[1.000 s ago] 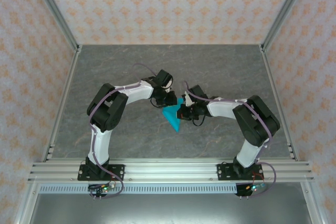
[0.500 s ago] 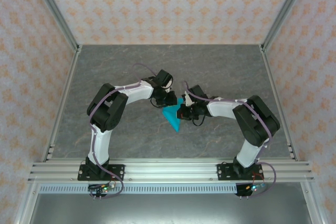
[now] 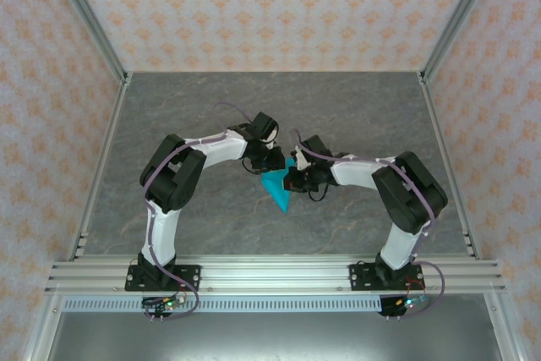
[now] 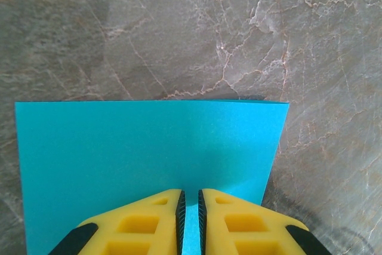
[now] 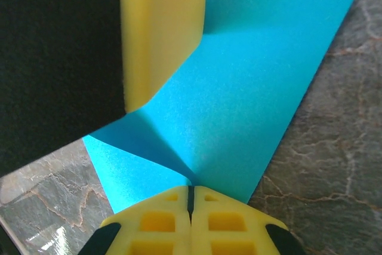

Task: Fold a paper plane with a square sheet of paper (fold left side to right side)
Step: Third fold the triangle at the center of the table.

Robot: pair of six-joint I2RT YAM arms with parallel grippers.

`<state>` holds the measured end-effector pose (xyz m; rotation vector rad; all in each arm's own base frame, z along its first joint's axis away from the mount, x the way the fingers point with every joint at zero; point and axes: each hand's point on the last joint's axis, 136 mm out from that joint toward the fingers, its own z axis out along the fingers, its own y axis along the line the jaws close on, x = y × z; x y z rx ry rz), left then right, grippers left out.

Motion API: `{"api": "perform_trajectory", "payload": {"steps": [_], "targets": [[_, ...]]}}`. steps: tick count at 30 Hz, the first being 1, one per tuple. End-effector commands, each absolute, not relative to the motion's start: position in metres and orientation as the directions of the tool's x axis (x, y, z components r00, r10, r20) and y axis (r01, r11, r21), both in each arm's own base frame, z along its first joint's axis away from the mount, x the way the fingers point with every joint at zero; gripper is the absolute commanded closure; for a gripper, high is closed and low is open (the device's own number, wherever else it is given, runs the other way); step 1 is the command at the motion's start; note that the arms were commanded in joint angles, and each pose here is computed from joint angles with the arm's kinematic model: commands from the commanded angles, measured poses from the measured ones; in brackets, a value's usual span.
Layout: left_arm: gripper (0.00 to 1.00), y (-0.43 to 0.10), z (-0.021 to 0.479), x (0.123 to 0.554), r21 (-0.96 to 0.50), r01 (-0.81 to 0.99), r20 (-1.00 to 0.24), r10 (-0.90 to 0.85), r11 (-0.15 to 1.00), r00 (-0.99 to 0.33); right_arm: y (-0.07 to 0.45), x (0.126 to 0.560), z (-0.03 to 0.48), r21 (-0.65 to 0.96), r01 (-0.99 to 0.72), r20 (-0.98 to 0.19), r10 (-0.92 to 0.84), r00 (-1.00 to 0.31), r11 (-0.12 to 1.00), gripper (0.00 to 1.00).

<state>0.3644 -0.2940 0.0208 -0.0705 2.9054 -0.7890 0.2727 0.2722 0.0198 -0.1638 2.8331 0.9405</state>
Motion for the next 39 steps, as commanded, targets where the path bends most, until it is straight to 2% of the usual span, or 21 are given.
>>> {"api": "perform_trajectory", "payload": {"steps": [1, 9, 17, 25, 31, 39], "targets": [[0.82, -0.295, 0.016, 0.354, -0.494, -0.014, -0.091, -0.067, 0.869, -0.994, 0.260, 0.260, -0.004, 0.507, -0.140, -0.132, -0.084, -0.988, 0.850, 0.97], [0.82, -0.296, 0.027, 0.359, -0.495, 0.003, -0.110, -0.059, 0.869, -0.992, 0.250, 0.249, -0.009, 0.469, -0.129, -0.092, -0.097, -0.991, 0.874, 0.97], [0.79, -0.300, 0.070, 0.386, -0.500, 0.051, -0.168, -0.039, 0.864, -0.985, 0.242, 0.240, -0.017, 0.433, -0.128, -0.051, -0.118, -0.992, 0.892, 0.96], [0.78, -0.268, 0.087, 0.410, -0.462, 0.022, -0.196, -0.078, 0.887, -0.978, 0.243, 0.237, -0.020, 0.427, -0.137, -0.038, -0.133, -0.990, 0.894, 0.97], [0.85, -0.238, 0.094, 0.388, -0.463, -0.011, -0.218, -0.125, 0.886, -0.968, 0.243, 0.238, -0.020, 0.424, -0.141, -0.042, -0.136, -0.990, 0.894, 0.97], [0.91, -0.261, 0.088, 0.333, -0.655, -0.041, -0.138, -0.173, 0.755, -0.975, 0.243, 0.238, -0.020, 0.418, -0.148, -0.041, -0.144, -0.989, 0.896, 0.96]]}}
